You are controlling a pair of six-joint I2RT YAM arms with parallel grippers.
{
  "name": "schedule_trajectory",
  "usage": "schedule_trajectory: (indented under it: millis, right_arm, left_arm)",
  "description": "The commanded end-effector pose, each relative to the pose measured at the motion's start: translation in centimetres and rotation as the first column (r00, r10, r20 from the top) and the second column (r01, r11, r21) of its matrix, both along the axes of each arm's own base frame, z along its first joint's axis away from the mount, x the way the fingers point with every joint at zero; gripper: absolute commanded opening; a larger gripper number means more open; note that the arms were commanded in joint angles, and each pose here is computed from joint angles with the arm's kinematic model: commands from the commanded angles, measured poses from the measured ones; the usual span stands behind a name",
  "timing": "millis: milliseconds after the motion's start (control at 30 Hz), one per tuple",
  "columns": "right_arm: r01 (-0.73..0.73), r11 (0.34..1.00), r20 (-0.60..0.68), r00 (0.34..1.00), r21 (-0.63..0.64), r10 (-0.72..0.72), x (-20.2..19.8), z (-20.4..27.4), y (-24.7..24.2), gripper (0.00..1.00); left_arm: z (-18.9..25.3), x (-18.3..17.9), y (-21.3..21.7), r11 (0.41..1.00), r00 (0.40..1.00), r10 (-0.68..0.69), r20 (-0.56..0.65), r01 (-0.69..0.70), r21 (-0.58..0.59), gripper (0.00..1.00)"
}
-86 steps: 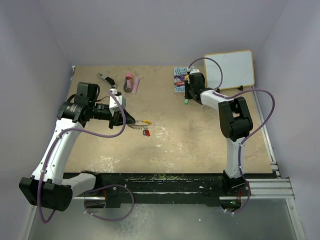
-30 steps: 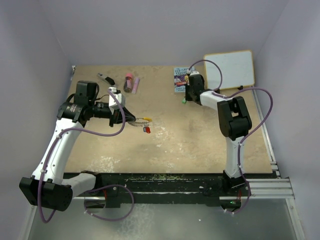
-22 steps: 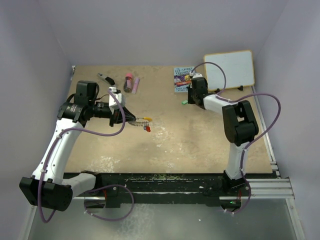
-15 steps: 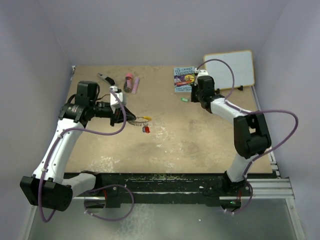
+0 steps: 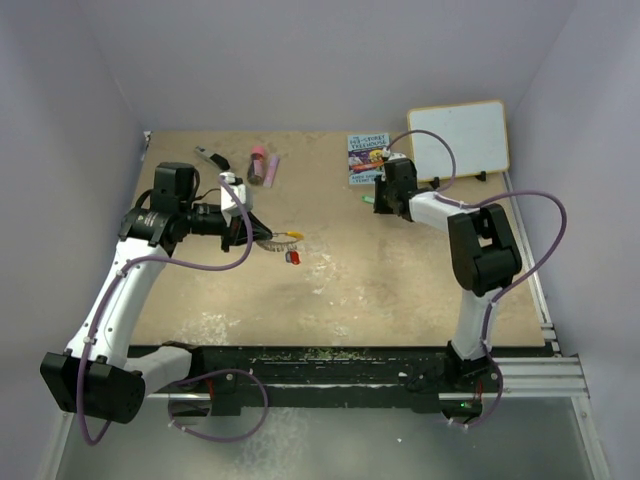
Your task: Put the keys on the keyring
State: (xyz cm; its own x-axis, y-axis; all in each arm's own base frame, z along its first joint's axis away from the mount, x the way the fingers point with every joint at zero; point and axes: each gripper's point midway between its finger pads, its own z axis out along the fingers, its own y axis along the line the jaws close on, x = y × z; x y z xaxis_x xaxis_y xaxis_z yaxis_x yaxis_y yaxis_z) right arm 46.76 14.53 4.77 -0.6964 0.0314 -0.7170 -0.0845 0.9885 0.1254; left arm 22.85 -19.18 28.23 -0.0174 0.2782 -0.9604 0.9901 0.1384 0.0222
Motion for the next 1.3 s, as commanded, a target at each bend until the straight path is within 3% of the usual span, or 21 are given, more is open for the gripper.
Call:
schedule_trajectory:
  millis: [0,233,400,1000,1267]
  right_arm:
    - [0.059,0.995,0.036,0.997,0.083,-0.062,2.6,3.1,1.3,0.26]
    - [0.132,0.988,0.032,0.99,0.082,-0.135,3.8,2.9,0.8,0.39]
    - [0.157,0.986,0.0,0.987,0.061,-0.158,3.9,1.9,0.5,0.4]
    - [0.201,0.98,-0.03,0.979,0.003,-0.201,3.5,0.1,-0.7,0.35]
    - [0.201,0.98,-0.037,0.979,0.002,-0.201,3.9,-0.6,-0.5,0.22]
  left_arm:
    - [1.1,0.0,0.0,1.0,0.998,-0.005,0.058,0.006,-0.02,0.04]
    - [1.1,0.1,0.0,1.0,0.998,-0.008,0.06,0.009,-0.019,0.04]
    - [1.0,0.1,0.0,1.0,0.998,-0.01,0.06,0.011,-0.019,0.04]
    - [0.8,0.3,0.0,1.0,0.998,-0.008,0.06,0.009,-0.02,0.04]
    - [0.7,0.3,0.0,1.0,0.998,-0.007,0.06,0.008,-0.017,0.04]
